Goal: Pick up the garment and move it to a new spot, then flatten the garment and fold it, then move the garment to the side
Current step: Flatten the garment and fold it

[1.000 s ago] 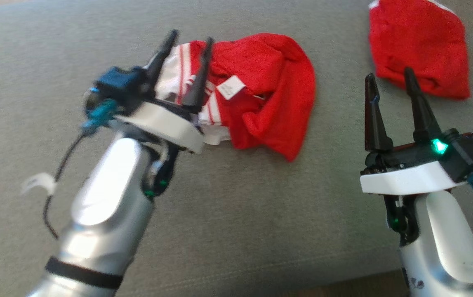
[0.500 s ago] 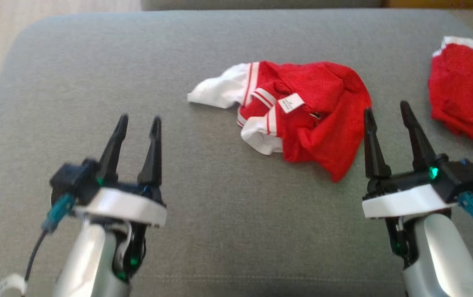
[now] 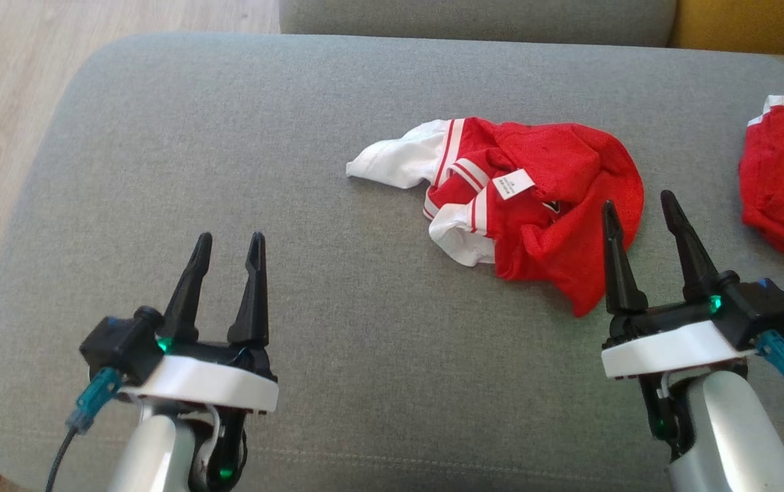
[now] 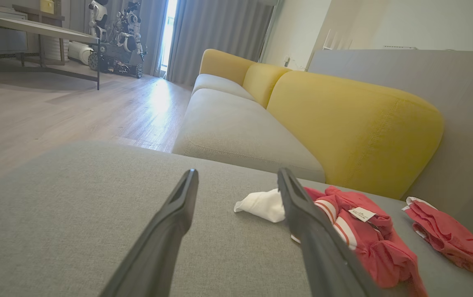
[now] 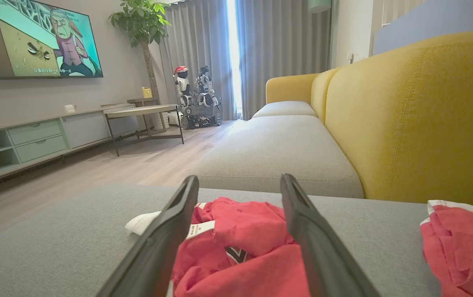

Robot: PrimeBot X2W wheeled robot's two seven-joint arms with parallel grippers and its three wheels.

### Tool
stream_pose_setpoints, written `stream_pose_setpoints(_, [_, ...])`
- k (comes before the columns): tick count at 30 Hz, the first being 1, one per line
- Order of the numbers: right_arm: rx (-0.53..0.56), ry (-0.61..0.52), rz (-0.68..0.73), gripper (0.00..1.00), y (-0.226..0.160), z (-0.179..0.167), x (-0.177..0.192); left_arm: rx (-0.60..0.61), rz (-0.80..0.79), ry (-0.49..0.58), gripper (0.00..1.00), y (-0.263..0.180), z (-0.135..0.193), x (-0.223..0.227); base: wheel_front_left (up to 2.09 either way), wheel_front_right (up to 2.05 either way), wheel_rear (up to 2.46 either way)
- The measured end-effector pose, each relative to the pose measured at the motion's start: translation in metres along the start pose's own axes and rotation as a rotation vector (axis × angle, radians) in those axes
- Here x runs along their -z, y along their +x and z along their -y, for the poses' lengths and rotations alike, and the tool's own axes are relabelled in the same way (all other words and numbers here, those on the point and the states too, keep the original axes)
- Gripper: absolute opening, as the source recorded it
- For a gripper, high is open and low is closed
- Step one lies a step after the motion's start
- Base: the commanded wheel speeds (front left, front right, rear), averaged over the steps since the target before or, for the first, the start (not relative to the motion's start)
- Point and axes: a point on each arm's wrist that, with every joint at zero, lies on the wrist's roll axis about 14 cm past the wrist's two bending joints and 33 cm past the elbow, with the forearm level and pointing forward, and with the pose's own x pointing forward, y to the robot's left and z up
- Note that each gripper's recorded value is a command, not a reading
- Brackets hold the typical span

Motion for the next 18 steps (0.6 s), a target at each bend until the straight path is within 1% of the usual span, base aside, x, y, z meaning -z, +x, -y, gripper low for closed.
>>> stream_pose_setpoints(8, [-0.027,0.007,-0.035,1.0,0.003,-0.008,0.01,-0.004,0.001,-0.007,1.0,0.003,0.0,0.0,0.0,0.0,0.0])
stream_pose_setpoints(14, [-0.084,0.008,-0.067,1.0,0.006,-0.027,0.019,0.0,-0.018,-0.016,1.0,0.002,0.003,0.006,0.0,0.0,0.0])
stream_pose_setpoints(18, [-0.086,0.013,-0.074,1.0,0.008,-0.027,0.023,-0.006,-0.037,-0.024,1.0,0.002,0.001,0.013,0.0,0.0,0.0])
